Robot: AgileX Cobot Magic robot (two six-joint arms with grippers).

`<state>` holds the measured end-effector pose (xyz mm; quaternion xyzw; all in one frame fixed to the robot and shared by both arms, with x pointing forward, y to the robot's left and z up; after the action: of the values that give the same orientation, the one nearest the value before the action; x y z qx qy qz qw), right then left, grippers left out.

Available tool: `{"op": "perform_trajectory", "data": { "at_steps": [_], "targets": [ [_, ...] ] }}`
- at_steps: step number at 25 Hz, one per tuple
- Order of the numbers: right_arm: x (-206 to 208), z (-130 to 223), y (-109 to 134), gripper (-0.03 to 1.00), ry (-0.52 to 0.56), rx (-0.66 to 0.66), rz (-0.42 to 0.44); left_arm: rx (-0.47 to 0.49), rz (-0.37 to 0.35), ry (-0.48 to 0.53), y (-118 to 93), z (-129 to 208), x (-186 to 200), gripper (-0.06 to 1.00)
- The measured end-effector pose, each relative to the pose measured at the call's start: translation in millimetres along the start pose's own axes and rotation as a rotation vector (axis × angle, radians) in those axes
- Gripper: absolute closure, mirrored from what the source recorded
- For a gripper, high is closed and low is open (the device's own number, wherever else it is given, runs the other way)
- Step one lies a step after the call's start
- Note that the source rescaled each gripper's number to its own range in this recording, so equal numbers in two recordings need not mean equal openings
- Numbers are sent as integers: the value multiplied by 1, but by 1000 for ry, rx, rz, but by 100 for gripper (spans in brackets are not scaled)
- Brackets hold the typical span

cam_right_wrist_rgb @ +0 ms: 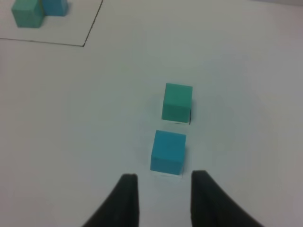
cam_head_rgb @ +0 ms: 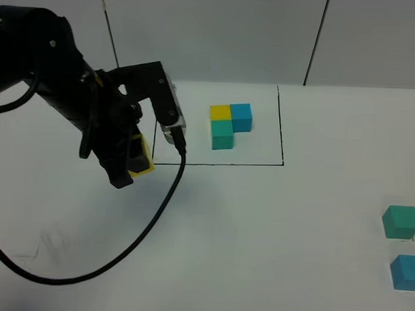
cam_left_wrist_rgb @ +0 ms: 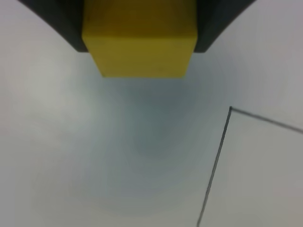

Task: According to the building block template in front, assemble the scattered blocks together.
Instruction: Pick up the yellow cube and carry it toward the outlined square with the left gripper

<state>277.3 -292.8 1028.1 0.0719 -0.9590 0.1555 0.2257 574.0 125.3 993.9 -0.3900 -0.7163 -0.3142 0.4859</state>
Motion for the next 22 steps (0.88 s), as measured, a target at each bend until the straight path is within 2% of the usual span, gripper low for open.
{"op": "perform_trajectory", "data": {
  "at_steps": [3, 7, 13, 22],
  "targets": [
    [0, 0, 0, 97, 0, 0, 0, -82, 23, 0, -15, -18, -5, 94],
    [0, 0, 0, 97, 0, 0, 0, -157, 58, 70, -30, -38, -29, 94],
    [0, 0, 0, 97, 0, 0, 0, -196, 31, 104, -32, -64, -62, 94],
    [0, 0, 0, 97, 0, 0, 0, -224, 83, 211, -32, -52, -116, 94]
  ]
}}
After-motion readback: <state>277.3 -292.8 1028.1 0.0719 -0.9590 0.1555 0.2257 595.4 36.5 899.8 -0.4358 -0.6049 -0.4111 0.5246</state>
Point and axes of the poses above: a point on each arm's last joint axis where the gripper is mounted, x pointing back along that axis away from the gripper, y along the wrist's bending axis when the last joint is at zero, z = x × y, the point moved 5 cm from there along -x, pointing out along that axis toward the gripper, and after that the axes turned 14 degrees about x, right-handed, at the moved point
